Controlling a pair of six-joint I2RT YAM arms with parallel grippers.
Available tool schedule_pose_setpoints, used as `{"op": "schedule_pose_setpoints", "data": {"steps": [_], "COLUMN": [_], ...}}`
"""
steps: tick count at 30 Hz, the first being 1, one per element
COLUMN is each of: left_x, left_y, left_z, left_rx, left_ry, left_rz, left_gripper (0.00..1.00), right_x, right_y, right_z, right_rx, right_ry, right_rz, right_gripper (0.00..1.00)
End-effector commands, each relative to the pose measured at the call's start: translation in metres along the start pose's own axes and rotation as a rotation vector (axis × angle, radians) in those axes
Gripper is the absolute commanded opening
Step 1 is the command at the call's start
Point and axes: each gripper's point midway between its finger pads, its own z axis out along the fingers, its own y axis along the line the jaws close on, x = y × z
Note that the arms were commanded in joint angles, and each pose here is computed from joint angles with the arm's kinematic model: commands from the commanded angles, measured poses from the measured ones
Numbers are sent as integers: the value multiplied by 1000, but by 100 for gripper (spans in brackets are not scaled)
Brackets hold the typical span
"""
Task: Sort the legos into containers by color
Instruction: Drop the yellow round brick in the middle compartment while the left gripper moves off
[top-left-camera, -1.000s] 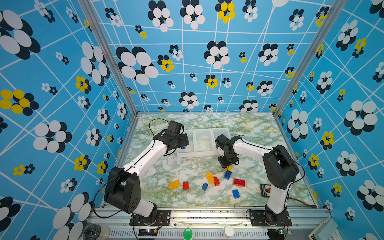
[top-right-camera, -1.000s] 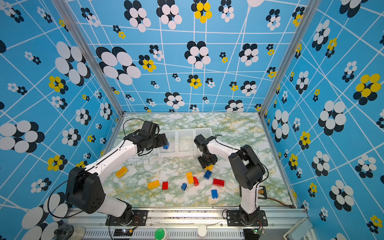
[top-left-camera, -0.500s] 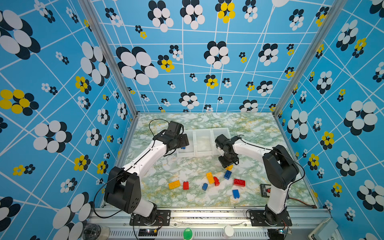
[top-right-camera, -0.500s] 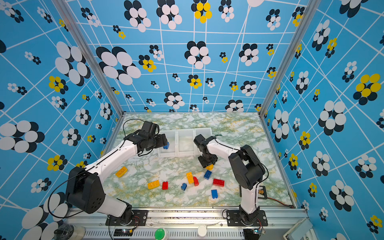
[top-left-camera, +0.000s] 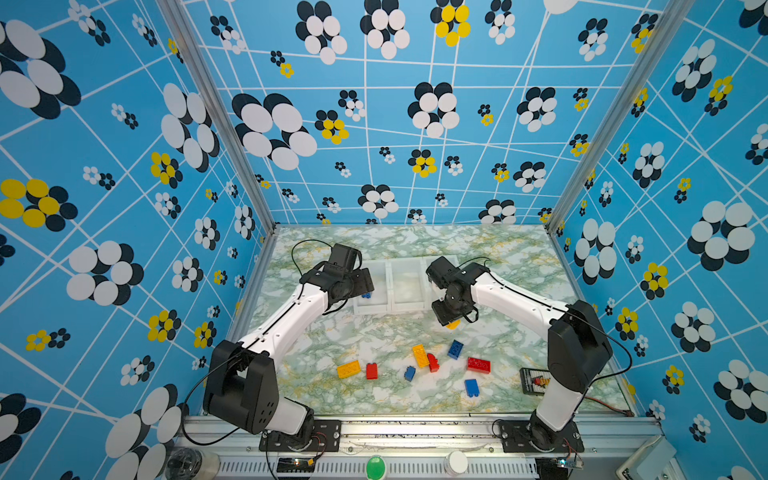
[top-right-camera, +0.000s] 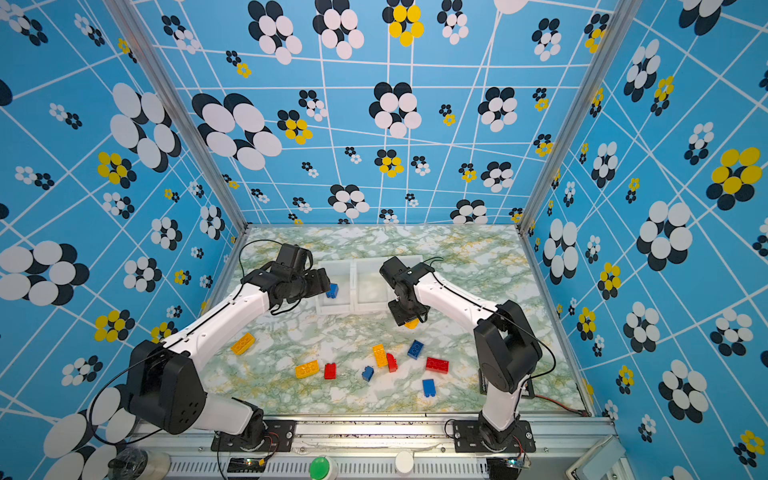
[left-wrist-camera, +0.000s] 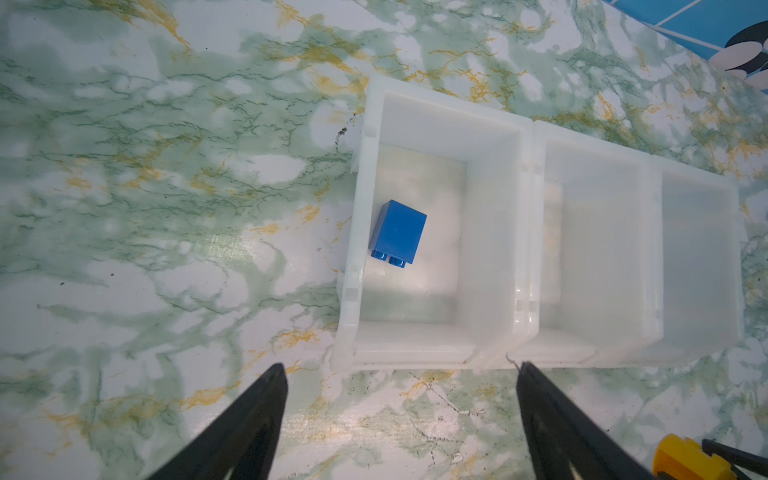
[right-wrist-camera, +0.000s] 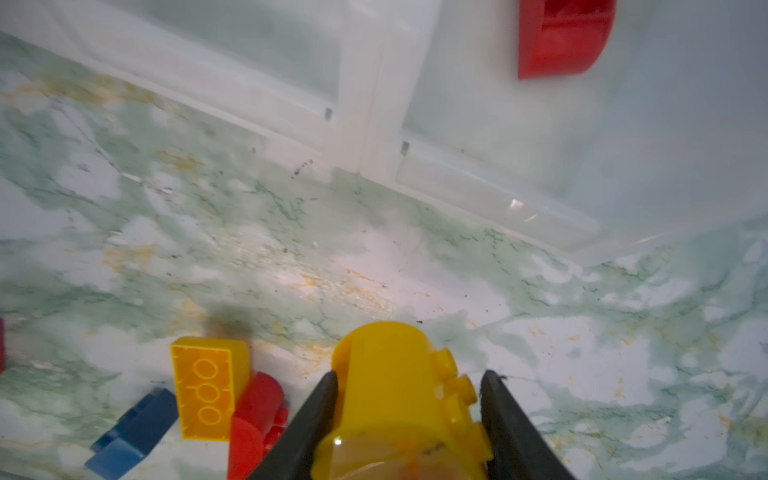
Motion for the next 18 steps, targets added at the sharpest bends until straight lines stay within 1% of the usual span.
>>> {"op": "schedule_pose_setpoints", "data": {"steps": [1,3,6,11,17,18], "left_x": [1,2,3,10,18,19], "left_y": [6,9,17,33,55,57], "left_z": [-8,-10,-13,-19,-23,-24], "left_rx": [16,20,22,18,8,10], "left_ry": [-9,-12,-18,-16,-8,-7], "left_rz": [-2,-4,-12,-40,-83,-87], "left_gripper": [88,88,89,90,90,90], "right_x": [-10,-22,-49,-88,-121,-123], "right_y": [14,25,39,51,51,50], "right_z": [-24,-29,-40,-38,-12,-2], "right_rx": [-19,-39,-80,-92,-43,-38], "right_ry": [-23,-41,-98,-145,-143,-127], "right_rz": [16,15,22,25,9,16], "right_gripper": [37,38,38,38,38,38]}}
